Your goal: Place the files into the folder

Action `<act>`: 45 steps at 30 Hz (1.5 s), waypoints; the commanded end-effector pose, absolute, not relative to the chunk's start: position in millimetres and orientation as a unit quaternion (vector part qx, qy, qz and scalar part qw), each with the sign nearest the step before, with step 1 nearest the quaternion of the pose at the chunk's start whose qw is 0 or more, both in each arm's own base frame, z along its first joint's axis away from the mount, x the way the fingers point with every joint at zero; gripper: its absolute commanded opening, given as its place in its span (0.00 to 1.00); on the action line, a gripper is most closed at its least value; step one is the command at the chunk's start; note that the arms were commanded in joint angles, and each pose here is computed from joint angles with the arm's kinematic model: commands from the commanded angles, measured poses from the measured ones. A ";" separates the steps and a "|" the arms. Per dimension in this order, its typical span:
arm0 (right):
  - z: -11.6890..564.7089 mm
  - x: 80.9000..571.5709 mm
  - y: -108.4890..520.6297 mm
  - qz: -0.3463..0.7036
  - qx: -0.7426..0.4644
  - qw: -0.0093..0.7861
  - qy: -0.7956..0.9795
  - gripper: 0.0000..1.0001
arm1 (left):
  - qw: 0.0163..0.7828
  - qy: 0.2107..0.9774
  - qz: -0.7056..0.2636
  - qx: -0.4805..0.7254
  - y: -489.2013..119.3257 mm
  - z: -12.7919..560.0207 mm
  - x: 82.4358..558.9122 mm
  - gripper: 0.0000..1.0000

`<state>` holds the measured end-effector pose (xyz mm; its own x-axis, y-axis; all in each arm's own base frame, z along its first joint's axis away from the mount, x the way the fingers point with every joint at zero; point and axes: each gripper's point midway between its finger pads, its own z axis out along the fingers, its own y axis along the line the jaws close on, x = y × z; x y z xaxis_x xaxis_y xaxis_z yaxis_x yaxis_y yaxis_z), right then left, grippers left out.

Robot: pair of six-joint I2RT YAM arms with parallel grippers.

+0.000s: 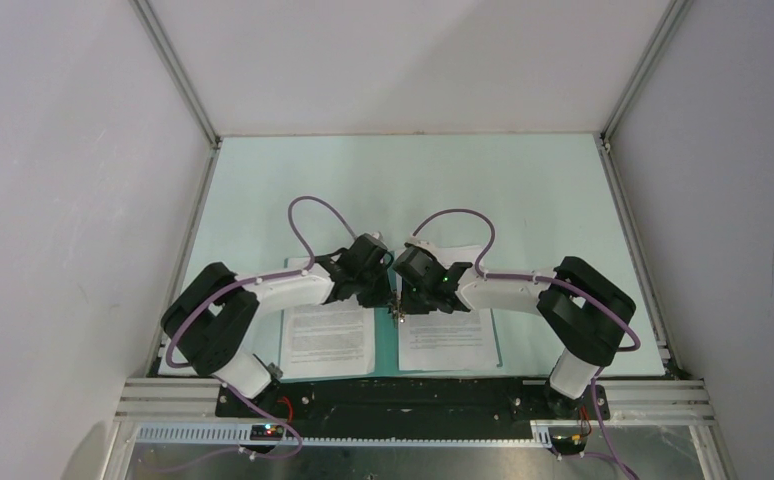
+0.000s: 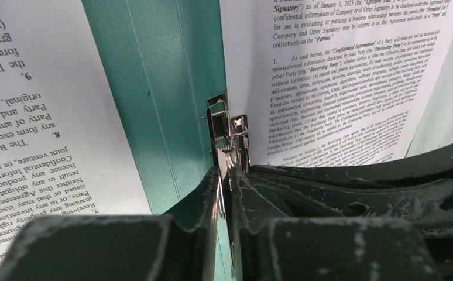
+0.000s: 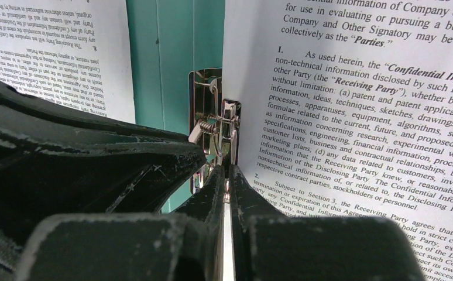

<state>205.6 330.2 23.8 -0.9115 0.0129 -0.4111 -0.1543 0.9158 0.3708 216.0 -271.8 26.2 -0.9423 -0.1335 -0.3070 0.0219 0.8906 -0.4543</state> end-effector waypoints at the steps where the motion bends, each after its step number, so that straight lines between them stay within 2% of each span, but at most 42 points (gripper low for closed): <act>1: 5.2 196.9 313.8 0.172 -0.034 0.188 0.966 0.00 | 0.158 0.965 -0.208 -0.016 -266.7 14.4 211.8 0.10; 4: 4.5 197.3 313.7 0.172 -0.033 0.187 0.967 0.00 | 0.156 0.966 -0.208 -0.013 -268.5 14.2 210.9 0.09; 6: 3.7 197.1 313.4 0.171 -0.033 0.186 0.967 0.00 | 0.158 0.964 -0.212 -0.011 -270.2 17.3 211.9 0.15; 9: 2.1 197.5 312.3 0.169 -0.032 0.185 0.968 0.00 | 0.178 0.961 -0.213 -0.007 -269.2 27.5 217.5 0.32; 12: 0.4 197.7 311.2 0.166 -0.032 0.183 0.968 0.00 | 0.197 0.957 -0.212 -0.002 -268.0 39.1 223.7 0.40; 19: 1.3 199.1 310.9 0.169 -0.032 0.183 0.968 0.00 | 0.218 0.954 -0.206 0.008 -265.6 56.5 239.4 0.37; 24: 12.3 202.4 315.7 0.189 -0.035 0.189 0.963 0.01 | 0.232 0.950 -0.207 0.010 -263.3 67.6 251.7 0.38; 29: 29.8 207.5 320.3 0.217 -0.032 0.196 0.956 0.08 | 0.236 0.951 -0.201 -0.004 -254.3 70.3 262.5 0.37; 36: 65.0 218.5 319.5 0.253 -0.019 0.222 0.942 0.17 | 0.241 0.951 -0.196 0.000 -251.3 72.6 271.5 0.30; 40: 77.7 219.0 318.1 0.260 -0.016 0.233 0.937 0.27 | 0.232 0.953 -0.196 0.003 -253.1 69.1 270.1 0.28; 45: 88.7 209.6 316.7 0.238 -0.025 0.247 0.939 0.30 | 0.231 0.952 -0.199 -0.010 -250.2 70.5 269.0 0.26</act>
